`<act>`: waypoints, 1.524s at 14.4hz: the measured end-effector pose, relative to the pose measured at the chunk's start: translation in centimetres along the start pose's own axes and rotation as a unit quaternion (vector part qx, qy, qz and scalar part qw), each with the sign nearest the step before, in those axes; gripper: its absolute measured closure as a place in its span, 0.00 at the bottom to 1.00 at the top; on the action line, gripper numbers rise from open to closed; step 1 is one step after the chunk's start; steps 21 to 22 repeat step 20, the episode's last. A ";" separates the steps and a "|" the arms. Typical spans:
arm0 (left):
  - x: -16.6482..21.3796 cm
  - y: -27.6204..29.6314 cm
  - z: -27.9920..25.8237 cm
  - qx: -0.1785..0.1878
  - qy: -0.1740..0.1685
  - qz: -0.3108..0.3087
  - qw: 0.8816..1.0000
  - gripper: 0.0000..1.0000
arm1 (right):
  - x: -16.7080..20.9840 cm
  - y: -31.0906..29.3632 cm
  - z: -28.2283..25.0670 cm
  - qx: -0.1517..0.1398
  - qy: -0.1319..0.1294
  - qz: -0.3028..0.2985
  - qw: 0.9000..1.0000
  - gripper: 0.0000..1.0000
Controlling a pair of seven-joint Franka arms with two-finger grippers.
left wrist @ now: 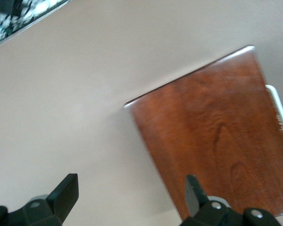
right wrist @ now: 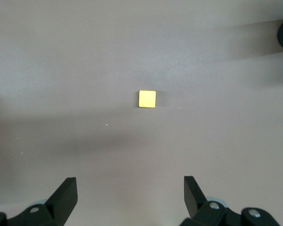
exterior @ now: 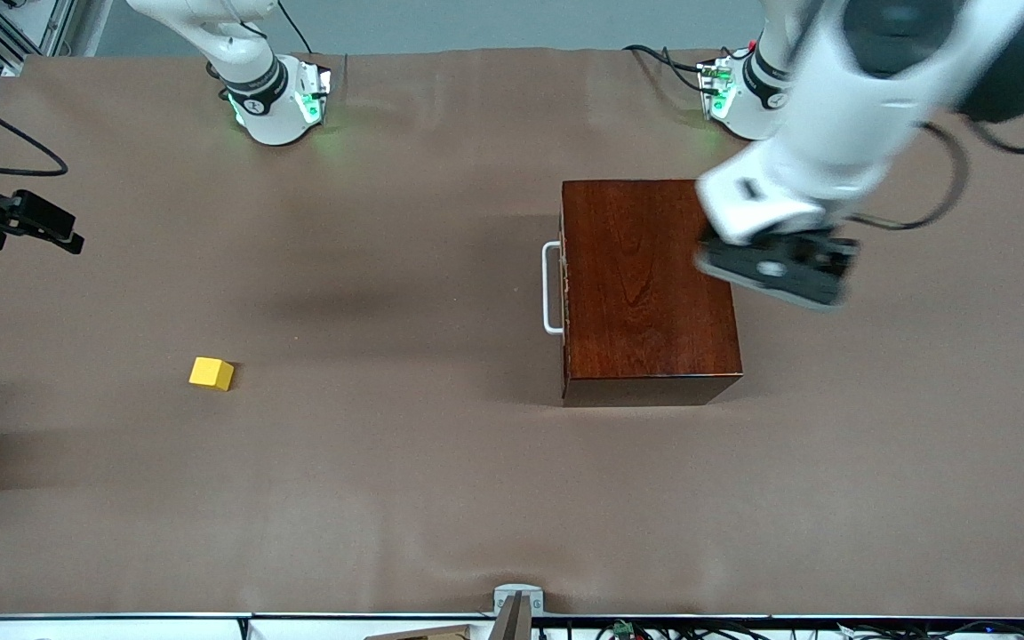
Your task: Open drawer, take yellow block, close drawer
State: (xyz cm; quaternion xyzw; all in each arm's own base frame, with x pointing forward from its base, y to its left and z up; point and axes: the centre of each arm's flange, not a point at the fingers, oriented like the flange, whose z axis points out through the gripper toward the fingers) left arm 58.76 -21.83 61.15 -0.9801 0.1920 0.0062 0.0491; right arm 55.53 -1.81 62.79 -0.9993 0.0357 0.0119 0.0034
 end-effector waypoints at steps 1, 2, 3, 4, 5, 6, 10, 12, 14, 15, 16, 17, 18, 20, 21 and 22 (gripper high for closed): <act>-0.7 -3.3 0.0 -0.012 -0.010 -0.028 0.999 0.00 | 0.0 0.0 0.0 0.000 0.000 0.000 1.000 0.00; -1.4 -5.7 0.2 -0.019 -0.022 -0.049 0.998 0.00 | 0.0 0.0 0.0 0.000 0.000 0.000 1.000 0.00; -2.2 -7.5 0.3 -0.022 -0.035 -0.070 0.997 0.00 | 0.0 0.0 0.0 0.000 0.000 0.000 1.000 0.00; -2.8 -8.8 0.3 -0.021 -0.043 -0.096 0.994 0.00 | 0.0 0.1 0.0 0.000 0.000 0.001 1.000 0.00; -3.3 -9.9 0.1 -0.023 -0.045 -0.122 0.991 0.00 | 0.0 0.2 0.0 0.000 0.000 0.003 1.000 0.00; -3.9 -10.9 -0.1 -0.029 -0.045 -0.144 0.988 0.00 | 0.0 0.4 -0.1 0.000 0.001 0.005 1.000 0.00; -7.1 -14.6 -0.1 -0.051 -0.011 -0.201 0.978 0.00 | 0.0 0.7 -0.3 0.000 0.003 0.008 1.000 0.00; -9.0 -15.0 0.1 -0.057 -0.004 -0.212 0.976 0.00 | 0.0 0.8 -0.3 0.000 0.002 0.008 1.000 0.00; -9.8 -15.3 0.0 -0.065 -0.001 -0.217 0.974 0.00 | 0.0 0.8 -0.3 0.000 0.002 0.008 1.000 0.00; -10.0 -15.4 0.0 -0.065 0.000 -0.218 0.974 0.00 | 0.0 0.7 -0.3 0.000 0.002 0.008 1.000 0.00; -10.0 -15.5 0.1 -0.066 0.000 -0.218 0.974 0.00 | 0.0 0.7 -0.3 0.000 0.002 0.008 1.000 0.00; -10.0 -15.5 0.2 -0.066 0.000 -0.218 0.974 0.00 | 0.0 0.7 -0.3 0.000 0.002 0.008 1.000 0.00; -10.0 -15.5 0.2 -0.066 -0.001 -0.218 0.974 0.00 | 0.0 0.7 -0.3 0.000 0.002 0.008 1.000 0.00; -10.0 -15.6 0.3 -0.066 -0.001 -0.219 0.973 0.00 | 0.0 0.7 -0.3 0.000 0.002 0.008 1.000 0.00; -10.0 -15.6 0.3 -0.066 -0.001 -0.219 0.973 0.00 | 0.0 0.7 -0.3 0.000 0.002 0.008 1.000 0.00; -10.0 -15.6 0.3 -0.066 -0.001 -0.219 0.973 0.00 | 0.0 0.7 -0.3 0.000 0.002 0.008 1.000 0.00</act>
